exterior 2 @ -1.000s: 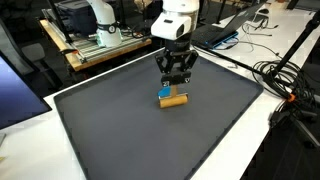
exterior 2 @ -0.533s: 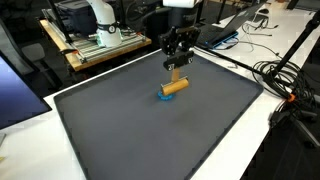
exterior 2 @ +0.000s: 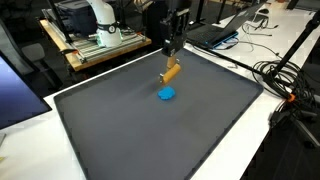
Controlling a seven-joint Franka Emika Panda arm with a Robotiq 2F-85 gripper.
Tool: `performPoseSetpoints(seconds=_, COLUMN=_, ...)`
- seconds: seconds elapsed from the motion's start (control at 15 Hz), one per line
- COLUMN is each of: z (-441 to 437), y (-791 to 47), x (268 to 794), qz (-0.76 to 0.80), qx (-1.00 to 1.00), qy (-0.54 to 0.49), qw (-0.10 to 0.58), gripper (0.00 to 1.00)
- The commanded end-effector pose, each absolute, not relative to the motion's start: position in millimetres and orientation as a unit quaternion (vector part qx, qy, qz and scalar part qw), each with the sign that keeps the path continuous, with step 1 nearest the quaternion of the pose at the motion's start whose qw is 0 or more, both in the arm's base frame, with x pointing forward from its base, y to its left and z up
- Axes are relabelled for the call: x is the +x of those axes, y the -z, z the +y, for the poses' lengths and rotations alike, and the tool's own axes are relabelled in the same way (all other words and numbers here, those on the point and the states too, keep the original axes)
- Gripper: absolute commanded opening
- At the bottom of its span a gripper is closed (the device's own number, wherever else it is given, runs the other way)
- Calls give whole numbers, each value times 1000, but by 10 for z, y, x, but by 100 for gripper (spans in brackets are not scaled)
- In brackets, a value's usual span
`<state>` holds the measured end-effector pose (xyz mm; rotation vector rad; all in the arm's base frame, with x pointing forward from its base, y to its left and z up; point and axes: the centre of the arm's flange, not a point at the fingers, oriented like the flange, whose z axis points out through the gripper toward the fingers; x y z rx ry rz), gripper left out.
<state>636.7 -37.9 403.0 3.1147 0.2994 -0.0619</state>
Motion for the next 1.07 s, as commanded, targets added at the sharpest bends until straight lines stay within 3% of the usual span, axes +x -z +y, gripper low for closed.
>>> performPoseSetpoints(seconds=0.0, z=-387, y=-4043, x=6364, qz=104, qx=994, qy=19, qw=6, gripper=47)
performPoseSetpoints(seconds=0.13, z=-389, y=-4049, x=6363, qz=112, qx=994, qy=19, qw=6, gripper=47)
performPoseSetpoints(seconds=0.2, z=-386, y=-4048, x=6363, qz=113, qx=993, qy=19, qw=5, gripper=22)
performPoseSetpoints(seconds=1.0, z=-536, y=-3315, x=6464, qz=390, qx=921, qy=6, qw=-4, gripper=22)
